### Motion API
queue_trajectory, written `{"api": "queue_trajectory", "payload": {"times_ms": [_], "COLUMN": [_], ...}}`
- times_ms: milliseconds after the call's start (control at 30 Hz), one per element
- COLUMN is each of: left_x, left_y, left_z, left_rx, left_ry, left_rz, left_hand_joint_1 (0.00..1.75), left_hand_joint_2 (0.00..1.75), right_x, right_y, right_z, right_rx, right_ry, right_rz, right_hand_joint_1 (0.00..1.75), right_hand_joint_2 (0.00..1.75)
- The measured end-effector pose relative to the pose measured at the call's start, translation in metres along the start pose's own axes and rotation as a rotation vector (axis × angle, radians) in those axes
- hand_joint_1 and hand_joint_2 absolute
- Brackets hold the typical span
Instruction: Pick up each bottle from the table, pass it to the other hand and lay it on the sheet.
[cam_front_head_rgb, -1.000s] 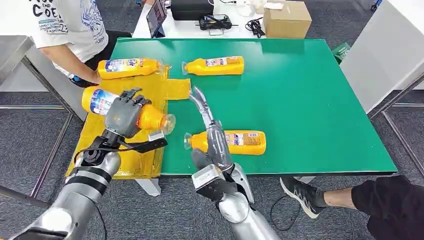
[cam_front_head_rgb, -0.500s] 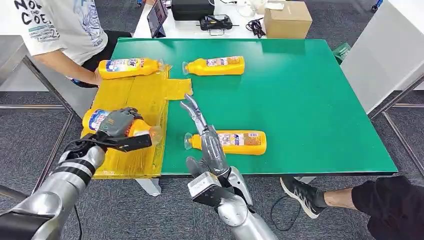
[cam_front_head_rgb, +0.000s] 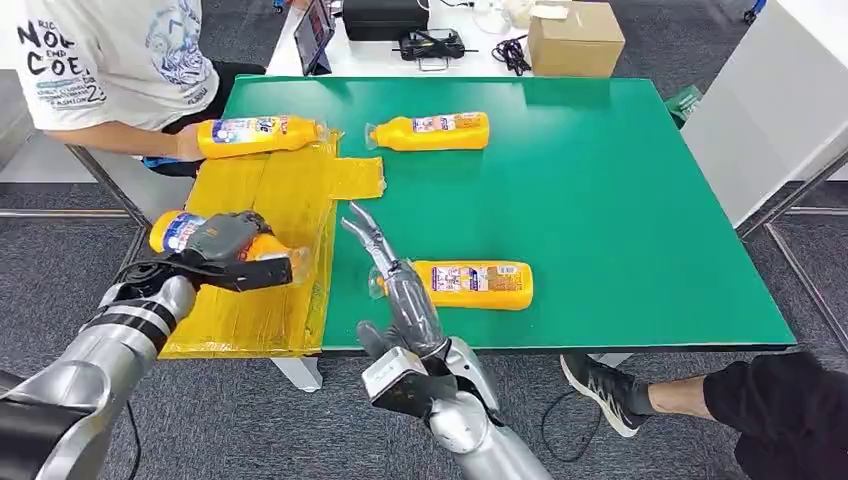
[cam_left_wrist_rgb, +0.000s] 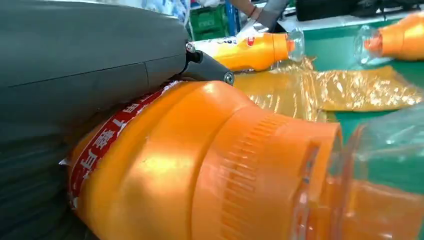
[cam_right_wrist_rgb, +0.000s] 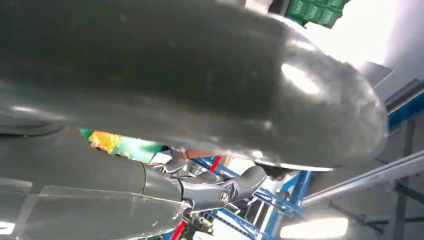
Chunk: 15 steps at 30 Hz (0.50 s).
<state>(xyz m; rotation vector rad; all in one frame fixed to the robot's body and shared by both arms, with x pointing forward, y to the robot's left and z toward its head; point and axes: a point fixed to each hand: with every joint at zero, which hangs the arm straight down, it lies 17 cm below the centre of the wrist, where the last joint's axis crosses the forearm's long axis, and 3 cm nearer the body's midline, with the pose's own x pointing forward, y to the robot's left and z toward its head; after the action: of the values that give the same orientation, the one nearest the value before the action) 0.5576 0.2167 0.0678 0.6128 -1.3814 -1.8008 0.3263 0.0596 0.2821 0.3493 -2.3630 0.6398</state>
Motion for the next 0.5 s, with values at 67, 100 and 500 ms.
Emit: {"api": "queue_trajectory", "payload": {"times_ms": [67,100,500], "left_x": [-0.001,-0.001,0.003], "left_y": [-0.006,-0.009,-0.039], "left_z": [0.001,0.002,0.007], "left_rx": [-0.020,-0.031,-0.109], "left_ry": [0.001,0.001,-0.004], "left_rz": [-0.025,-0.036,-0.057], "left_hand_joint_1": [1.75,1.75,1.75], "left_hand_joint_2": [1.75,1.75,1.75], "right_x": [-0.002,-0.003,-0.012], "right_y": [0.002,0.003,0.009], "right_z": [0.001,0.002,0.007], "right_rx": [0.006,0.010,0.032], "right_ry": [0.005,0.008,0.034], "right_rz": [-0.002,-0.004,-0.014], "right_hand_joint_1": [0.00,0.00,0.00], "right_hand_joint_2": [0.00,0.00,0.00]}}
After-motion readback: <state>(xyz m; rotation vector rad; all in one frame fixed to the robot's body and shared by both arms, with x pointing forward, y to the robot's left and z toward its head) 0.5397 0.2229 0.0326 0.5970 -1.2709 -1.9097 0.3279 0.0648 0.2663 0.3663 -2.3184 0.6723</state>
